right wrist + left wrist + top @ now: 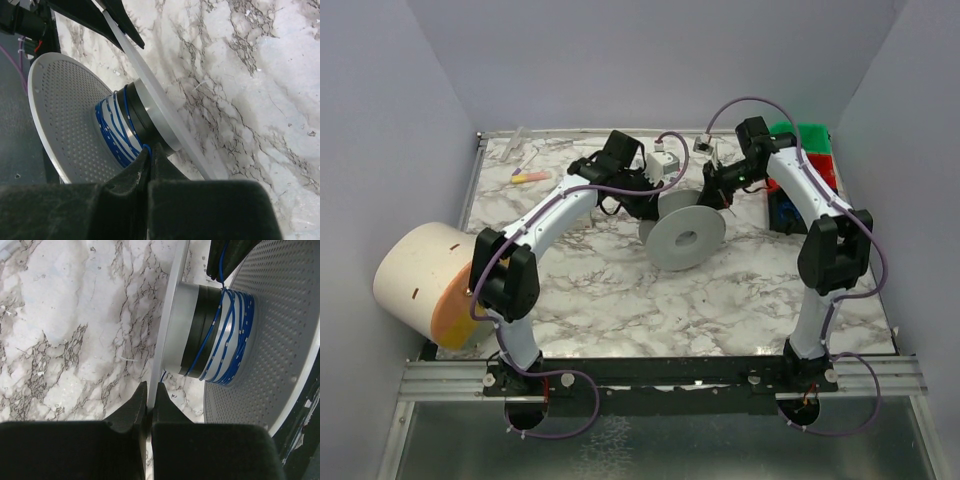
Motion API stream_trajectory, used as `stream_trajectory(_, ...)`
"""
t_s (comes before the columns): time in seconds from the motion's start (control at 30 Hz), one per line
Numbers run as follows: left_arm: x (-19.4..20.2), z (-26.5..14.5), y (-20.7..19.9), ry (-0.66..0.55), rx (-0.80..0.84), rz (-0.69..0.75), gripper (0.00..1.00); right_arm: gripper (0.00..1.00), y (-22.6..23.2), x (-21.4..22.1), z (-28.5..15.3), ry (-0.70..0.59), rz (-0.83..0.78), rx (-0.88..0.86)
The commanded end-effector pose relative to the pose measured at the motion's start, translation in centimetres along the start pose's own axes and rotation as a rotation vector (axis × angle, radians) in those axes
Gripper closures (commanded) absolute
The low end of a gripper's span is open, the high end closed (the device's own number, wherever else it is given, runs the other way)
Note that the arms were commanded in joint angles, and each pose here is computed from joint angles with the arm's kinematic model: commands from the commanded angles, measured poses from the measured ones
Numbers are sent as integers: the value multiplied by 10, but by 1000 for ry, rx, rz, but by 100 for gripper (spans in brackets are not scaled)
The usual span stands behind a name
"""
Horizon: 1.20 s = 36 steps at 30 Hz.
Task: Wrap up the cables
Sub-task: Wrap the cable around the cable reel.
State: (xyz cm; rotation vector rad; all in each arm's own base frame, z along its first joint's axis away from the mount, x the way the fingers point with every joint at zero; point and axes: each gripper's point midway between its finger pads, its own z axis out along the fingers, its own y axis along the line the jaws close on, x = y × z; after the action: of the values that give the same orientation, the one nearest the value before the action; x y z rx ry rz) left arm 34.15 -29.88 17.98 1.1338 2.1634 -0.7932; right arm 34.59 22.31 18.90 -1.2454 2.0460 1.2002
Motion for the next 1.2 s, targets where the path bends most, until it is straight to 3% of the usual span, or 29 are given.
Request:
stream_trajectory(0.0, 14, 23, 17, 64, -101, -78, 100, 99, 34, -41, 2, -91, 27, -99)
stream_trajectory(0.2, 14, 21, 52, 67, -316, -124, 100, 100, 34, -61, -2, -106, 156, -90)
stream_trajectory(0.43, 13, 19, 67, 62, -414, -152, 100, 99, 27, -82, -1, -151, 361, -64)
stream_trajectory(0.53, 15, 20, 72, 66, -444, -166, 100, 99, 27, -88, 4, -137, 366, -29)
stream_trajectory(0.87, 11, 28, 62, 38, -357, -199, 100, 99, 30, -71, 38, -49, 309, -4)
stream_trajectory(1.17, 0, 26, 54, -50, -145, -362, 100, 99, 39, -57, 49, -61, 248, 10)
